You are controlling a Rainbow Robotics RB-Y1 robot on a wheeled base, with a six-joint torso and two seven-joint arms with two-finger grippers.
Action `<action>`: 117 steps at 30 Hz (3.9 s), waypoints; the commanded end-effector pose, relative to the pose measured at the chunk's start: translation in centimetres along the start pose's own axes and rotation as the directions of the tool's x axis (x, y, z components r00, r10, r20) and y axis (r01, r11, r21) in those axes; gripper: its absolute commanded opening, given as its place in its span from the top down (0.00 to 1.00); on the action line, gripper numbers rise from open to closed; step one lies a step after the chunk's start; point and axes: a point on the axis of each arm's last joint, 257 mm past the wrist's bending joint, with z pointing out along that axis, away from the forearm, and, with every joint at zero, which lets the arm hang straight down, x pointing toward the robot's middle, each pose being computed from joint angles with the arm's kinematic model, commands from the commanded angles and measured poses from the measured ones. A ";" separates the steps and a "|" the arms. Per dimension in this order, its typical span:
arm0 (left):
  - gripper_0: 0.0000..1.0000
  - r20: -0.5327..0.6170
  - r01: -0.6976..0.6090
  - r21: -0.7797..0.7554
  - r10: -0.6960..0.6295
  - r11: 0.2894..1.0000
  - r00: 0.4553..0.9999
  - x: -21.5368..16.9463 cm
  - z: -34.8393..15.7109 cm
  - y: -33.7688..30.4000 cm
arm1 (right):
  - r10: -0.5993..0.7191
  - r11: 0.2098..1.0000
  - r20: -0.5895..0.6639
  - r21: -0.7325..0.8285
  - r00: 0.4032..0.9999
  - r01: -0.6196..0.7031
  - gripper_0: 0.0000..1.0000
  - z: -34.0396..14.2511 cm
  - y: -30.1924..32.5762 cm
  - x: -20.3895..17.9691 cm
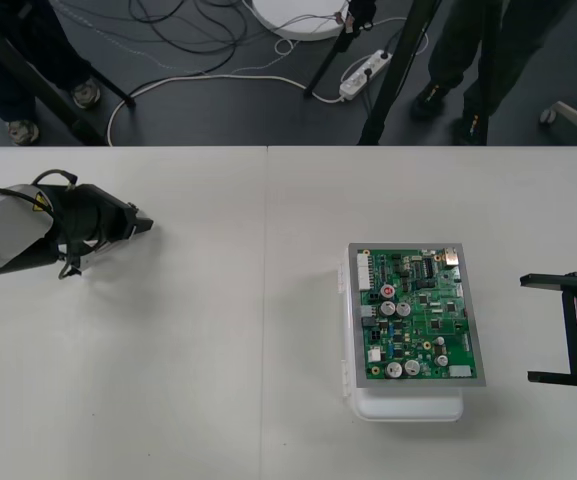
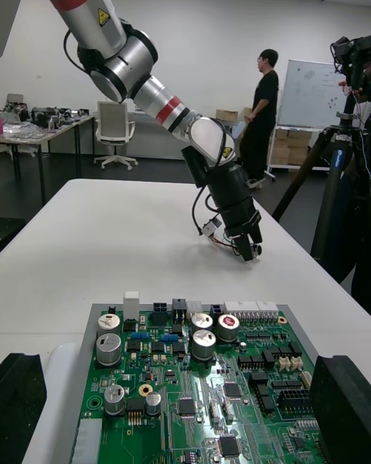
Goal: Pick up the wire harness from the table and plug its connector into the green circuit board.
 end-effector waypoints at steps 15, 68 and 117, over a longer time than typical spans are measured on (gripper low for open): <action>0.84 -0.051 -0.219 0.035 0.221 0.975 0.974 3.1 0.6 0.3 | 0.011 1.000 0.024 -0.021 1.000 -0.011 0.00 0.3 -0.3 -1.1; 1.00 0.030 0.137 -0.039 -0.136 0.990 0.990 1.2 -8.3 -6.6 | 0.012 0.999 0.042 -0.036 0.999 -0.011 0.00 0.5 0.0 -1.6; 1.00 0.273 0.913 -0.110 -0.871 0.393 0.408 8.7 -17.2 3.9 | 0.013 0.999 0.041 -0.034 0.999 -0.011 0.00 0.4 0.0 -1.6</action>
